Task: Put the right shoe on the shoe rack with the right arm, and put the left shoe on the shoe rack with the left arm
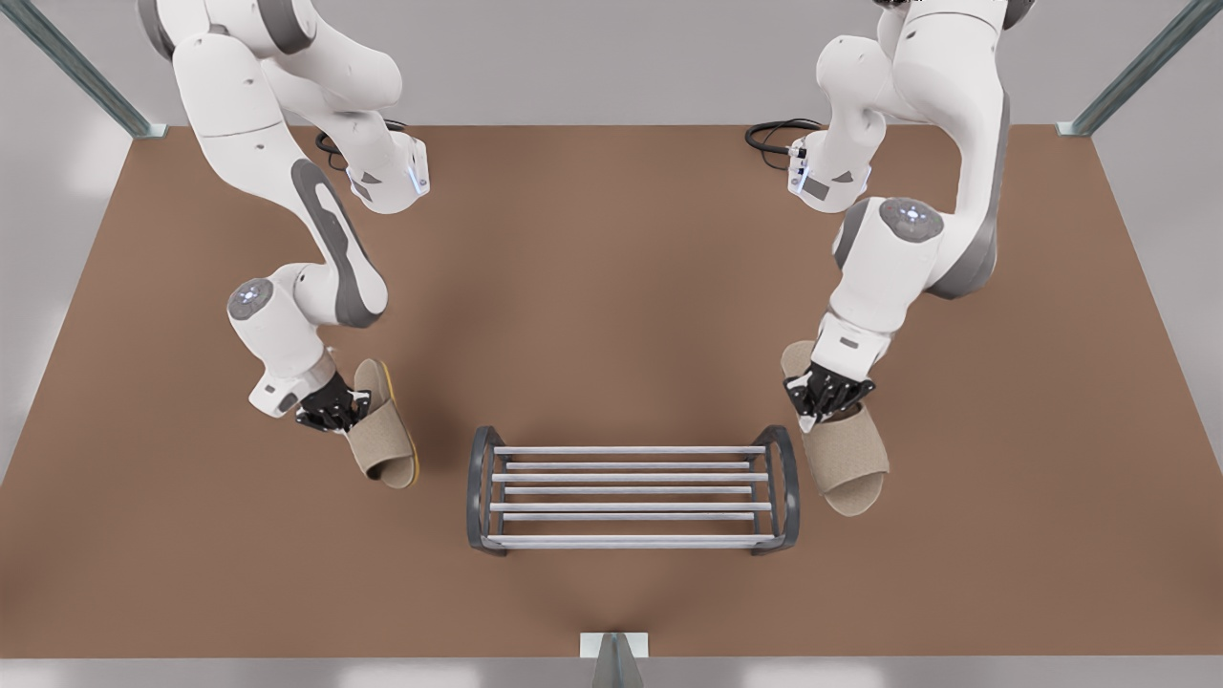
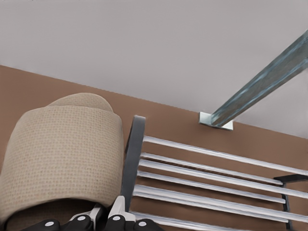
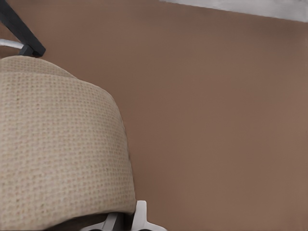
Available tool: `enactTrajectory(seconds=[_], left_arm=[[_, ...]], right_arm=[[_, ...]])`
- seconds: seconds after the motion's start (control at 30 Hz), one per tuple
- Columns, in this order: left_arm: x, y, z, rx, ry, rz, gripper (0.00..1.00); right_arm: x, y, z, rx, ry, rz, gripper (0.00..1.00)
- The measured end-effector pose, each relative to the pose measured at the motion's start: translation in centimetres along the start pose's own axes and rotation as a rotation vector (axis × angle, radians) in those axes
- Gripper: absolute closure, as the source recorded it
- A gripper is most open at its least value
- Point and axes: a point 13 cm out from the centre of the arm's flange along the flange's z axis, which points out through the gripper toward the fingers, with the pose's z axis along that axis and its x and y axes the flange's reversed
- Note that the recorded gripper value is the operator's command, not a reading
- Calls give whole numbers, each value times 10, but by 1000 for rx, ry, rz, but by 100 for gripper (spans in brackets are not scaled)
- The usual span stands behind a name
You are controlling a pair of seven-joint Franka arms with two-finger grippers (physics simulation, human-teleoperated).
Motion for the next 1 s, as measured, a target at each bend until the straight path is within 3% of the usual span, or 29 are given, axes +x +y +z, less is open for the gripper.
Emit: enactTrajectory(seconds=[0.27,0.57,0.6,0.63,0.83,1.0], left_arm=[[3,-117,41,17,46,105,75],[45,-154,135,32,93,104,73],[41,-152,139,36,85,97,45],[37,-151,140,43,77,89,0],[13,-152,123,89,36,102,0],[-66,-81,-17,23,11,50,0]], right_arm=[[-57,5,-99,-37,-33,5,79],[-54,25,-135,-101,70,17,79],[-52,26,-135,-105,81,22,79],[-53,26,-136,-109,87,26,79],[-89,43,-168,-135,79,30,79],[-114,84,-189,-171,103,11,79]])
